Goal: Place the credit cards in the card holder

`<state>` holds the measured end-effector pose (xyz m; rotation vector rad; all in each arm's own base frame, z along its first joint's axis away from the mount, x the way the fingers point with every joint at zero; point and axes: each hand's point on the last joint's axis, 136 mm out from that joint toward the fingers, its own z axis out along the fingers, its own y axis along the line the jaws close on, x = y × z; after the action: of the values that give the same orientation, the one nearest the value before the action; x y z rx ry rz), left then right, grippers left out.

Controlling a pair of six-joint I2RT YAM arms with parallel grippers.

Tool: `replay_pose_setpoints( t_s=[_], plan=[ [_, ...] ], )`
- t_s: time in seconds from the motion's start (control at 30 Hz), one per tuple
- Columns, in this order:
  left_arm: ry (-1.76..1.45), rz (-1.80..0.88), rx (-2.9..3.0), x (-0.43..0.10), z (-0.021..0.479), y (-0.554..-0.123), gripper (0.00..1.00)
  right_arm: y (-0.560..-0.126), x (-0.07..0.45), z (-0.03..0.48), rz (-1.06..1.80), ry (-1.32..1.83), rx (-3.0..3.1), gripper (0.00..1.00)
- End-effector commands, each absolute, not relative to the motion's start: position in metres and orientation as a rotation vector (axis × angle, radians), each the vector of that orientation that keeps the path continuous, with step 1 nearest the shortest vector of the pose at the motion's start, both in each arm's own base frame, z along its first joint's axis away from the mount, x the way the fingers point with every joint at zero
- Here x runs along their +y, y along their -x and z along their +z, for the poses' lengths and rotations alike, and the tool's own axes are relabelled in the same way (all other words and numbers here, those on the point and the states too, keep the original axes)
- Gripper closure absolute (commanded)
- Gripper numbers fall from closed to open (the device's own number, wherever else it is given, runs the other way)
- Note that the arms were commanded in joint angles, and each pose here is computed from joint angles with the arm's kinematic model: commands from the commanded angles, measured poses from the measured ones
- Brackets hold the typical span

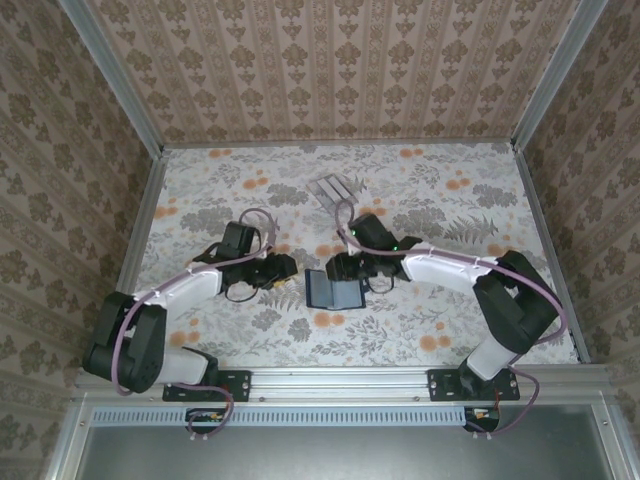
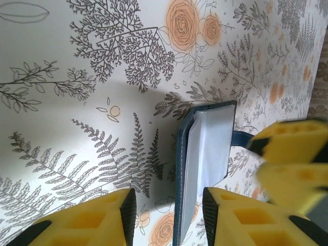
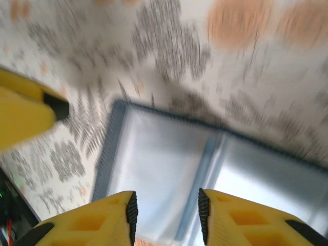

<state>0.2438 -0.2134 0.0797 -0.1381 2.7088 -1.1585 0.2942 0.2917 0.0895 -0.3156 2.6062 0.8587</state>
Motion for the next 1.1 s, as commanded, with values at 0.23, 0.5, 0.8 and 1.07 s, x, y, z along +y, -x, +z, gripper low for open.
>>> replay_pose_setpoints(
  t_s=[0.23, 0.5, 0.8, 1.07],
  plan=[
    [0.099, -1.026, 2.693, -0.203, 0.098, -0.257, 0.57, -0.419, 0.258, 0.154, 0.373, 0.493, 2.352, 0.39],
    [0.134, -0.978, 2.709, -0.195, 0.092, -0.255, 0.51, -0.495, 0.270, 0.133, 0.200, 0.606, 2.343, 0.32],
    [0.193, -0.925, 2.716, -0.179, 0.091, -0.257, 0.49, -0.534, 0.270, 0.095, 0.038, 0.727, 2.382, 0.33],
    [0.209, -0.943, 2.718, -0.176, 0.088, -0.259, 0.49, -0.537, 0.267, 0.076, -0.002, 0.748, 2.419, 0.48]
  ],
)
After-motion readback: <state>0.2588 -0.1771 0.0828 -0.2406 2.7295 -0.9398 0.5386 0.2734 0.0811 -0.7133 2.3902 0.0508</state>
